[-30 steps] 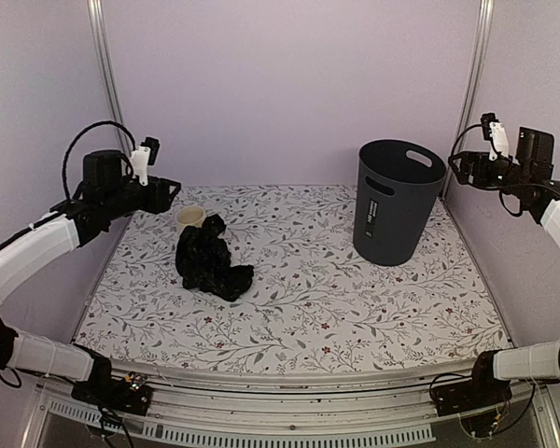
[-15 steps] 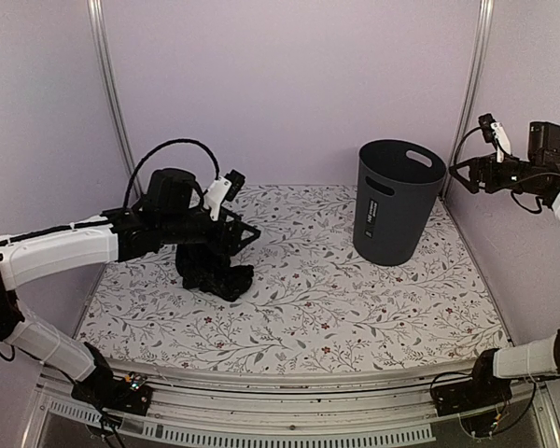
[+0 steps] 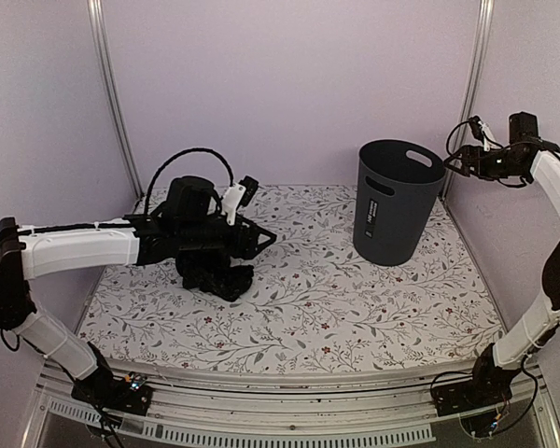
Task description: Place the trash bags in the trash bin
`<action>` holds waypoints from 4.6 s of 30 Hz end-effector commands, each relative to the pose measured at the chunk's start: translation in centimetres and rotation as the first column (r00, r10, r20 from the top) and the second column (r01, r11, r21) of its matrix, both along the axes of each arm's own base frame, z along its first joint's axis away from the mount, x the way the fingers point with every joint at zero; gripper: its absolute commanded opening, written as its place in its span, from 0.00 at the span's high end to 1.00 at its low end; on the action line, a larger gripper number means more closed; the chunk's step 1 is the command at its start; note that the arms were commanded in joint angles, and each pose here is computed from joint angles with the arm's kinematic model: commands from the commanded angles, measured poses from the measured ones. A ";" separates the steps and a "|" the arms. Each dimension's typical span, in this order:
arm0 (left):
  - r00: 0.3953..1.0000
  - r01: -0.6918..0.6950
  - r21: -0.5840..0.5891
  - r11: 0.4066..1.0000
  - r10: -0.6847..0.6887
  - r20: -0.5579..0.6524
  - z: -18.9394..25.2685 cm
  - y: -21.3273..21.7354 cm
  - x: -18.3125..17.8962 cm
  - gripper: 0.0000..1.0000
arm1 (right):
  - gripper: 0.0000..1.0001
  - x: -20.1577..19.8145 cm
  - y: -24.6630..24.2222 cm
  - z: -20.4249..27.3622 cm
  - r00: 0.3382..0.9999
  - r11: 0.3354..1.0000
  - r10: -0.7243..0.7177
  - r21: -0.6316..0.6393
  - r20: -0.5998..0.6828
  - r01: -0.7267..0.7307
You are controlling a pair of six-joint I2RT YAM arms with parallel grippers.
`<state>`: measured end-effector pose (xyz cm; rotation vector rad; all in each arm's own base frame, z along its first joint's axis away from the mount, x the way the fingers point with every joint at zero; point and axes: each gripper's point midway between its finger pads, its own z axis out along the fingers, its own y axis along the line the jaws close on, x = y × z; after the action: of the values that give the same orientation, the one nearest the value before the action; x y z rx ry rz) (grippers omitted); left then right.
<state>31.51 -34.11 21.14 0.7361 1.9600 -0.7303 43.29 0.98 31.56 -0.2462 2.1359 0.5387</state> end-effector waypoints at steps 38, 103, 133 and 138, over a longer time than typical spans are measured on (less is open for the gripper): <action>0.843 -0.491 0.126 0.862 0.507 -0.180 -1.4 17.7 3.9 0.27 | 0.12 0.9 11.9 -1.2 0.918 0.910 0.395 0.154 -0.045 -0.384; 0.663 -0.642 0.003 0.767 0.557 -0.500 -3.4 10.2 8.0 0.29 | 0.39 -17.8 32.8 -12.5 0.487 0.479 0.872 -0.118 -0.045 -0.870; 0.926 -0.194 -0.226 0.955 0.102 -0.363 0.7 4.5 2.2 1.00 | 0.39 -17.5 34.7 -13.4 0.476 0.473 0.877 -0.064 -0.067 -0.879; 0.964 -0.032 -0.313 0.949 -0.053 -0.260 4.8 4.4 -2.0 1.00 | 0.47 -17.3 36.5 -14.1 0.496 0.477 0.864 -0.168 -0.092 -0.863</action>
<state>33.16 -28.58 22.69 0.2376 2.1573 -1.0468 25.82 35.24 17.19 -1.4806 1.9523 0.9826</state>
